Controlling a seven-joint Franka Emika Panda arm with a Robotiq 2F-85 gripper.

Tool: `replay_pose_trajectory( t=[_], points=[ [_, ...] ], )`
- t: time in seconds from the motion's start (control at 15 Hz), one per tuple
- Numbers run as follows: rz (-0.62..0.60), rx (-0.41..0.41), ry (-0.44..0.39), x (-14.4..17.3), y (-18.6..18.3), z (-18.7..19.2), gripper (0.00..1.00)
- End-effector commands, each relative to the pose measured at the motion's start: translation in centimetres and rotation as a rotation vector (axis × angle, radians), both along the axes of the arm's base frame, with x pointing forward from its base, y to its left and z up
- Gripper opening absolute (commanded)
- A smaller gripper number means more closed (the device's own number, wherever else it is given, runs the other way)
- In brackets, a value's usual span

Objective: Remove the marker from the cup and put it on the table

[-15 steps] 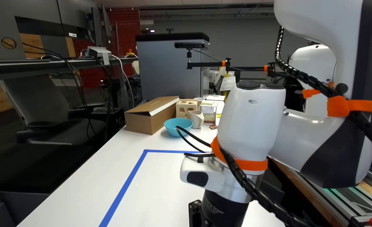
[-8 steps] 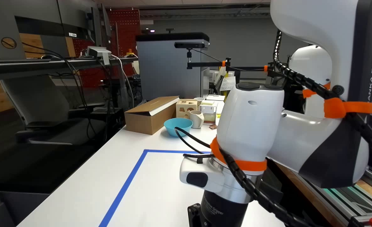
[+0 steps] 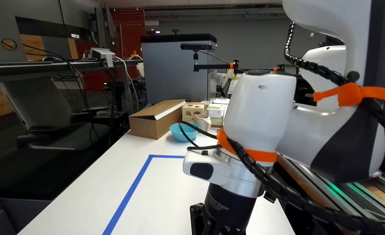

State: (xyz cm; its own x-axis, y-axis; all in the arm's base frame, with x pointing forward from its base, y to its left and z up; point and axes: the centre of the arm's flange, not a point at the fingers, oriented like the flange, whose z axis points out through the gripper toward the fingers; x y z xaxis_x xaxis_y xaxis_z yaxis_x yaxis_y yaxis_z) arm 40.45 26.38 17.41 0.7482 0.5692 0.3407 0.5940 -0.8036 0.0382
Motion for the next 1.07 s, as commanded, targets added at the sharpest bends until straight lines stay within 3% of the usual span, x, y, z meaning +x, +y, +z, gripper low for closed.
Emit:
replay_pose_trajectory(
  t=[0.0,0.27,0.67,1.0],
  points=[
    [0.010,0.018,-0.018,-0.6,-0.4,4.3,0.05],
    [-0.009,0.011,-0.039,-0.1,-1.8,7.7,0.05],
    [-0.111,-0.032,-0.042,3.5,-8.8,11.6,0.05],
    [-0.209,-0.078,0.018,6.4,-15.4,9.4,0.05]
  ],
)
